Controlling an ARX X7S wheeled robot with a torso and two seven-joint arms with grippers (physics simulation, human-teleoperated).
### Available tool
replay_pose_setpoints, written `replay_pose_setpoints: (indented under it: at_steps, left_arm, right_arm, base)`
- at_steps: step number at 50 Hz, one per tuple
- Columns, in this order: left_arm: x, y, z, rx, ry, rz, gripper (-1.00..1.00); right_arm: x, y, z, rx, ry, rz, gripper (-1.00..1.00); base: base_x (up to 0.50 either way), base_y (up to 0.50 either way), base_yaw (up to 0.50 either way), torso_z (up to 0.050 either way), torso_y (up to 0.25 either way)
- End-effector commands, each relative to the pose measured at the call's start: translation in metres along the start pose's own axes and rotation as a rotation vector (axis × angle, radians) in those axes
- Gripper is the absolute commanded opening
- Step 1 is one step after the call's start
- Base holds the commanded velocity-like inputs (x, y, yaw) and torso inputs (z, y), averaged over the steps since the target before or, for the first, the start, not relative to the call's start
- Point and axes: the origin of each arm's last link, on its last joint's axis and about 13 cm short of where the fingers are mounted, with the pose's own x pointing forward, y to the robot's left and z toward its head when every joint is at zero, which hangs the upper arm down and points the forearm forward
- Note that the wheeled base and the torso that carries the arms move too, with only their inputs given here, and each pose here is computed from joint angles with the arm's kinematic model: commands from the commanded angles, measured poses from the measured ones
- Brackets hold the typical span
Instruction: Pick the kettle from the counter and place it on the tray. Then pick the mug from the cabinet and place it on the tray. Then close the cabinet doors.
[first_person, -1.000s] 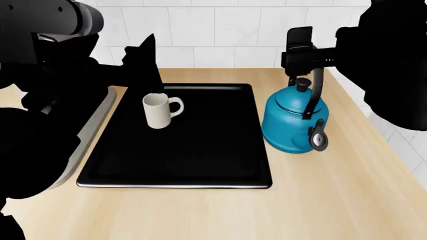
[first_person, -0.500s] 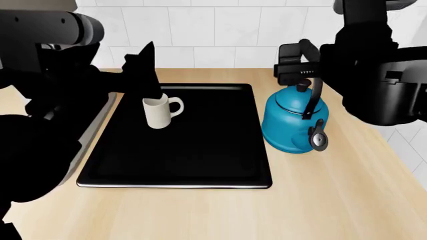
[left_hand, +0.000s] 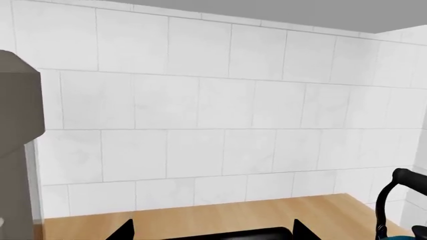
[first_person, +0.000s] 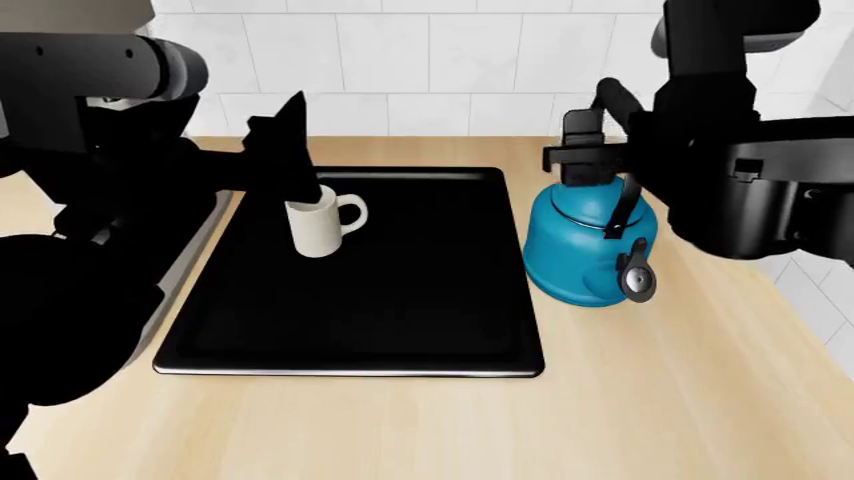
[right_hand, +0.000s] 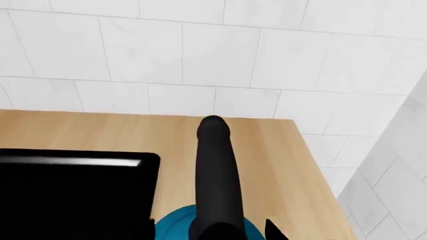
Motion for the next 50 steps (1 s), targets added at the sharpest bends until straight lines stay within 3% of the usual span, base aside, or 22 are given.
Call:
replay_pose_setpoints:
  at_steps: [1, 21, 40, 50]
  left_arm:
    - [0.001, 0.002, -0.002, -0.003, 0.003, 0.006, 1.00]
    - [-0.001, 0.003, -0.005, -0.011, 0.009, 0.011, 1.00]
    - [-0.003, 0.004, -0.001, -0.014, 0.004, 0.016, 1.00]
    - [-0.004, 0.004, 0.000, -0.015, 0.002, 0.016, 1.00]
  right_arm:
    - [0.002, 0.001, -0.002, -0.001, -0.007, -0.003, -1.00]
    - [0.000, -0.002, 0.000, 0.008, -0.018, -0.018, -1.00]
    - [-0.009, -0.026, 0.012, 0.036, -0.030, -0.136, -1.00]
    - [-0.021, -0.027, 0.025, 0.031, -0.073, -0.137, -1.00]
  base:
    - [0.00, 0.00, 0.00, 0.000, 0.000]
    - [0.00, 0.00, 0.00, 0.000, 0.000]
    - [0.00, 0.00, 0.00, 0.000, 0.001]
    - [0.00, 0.00, 0.00, 0.000, 0.001]
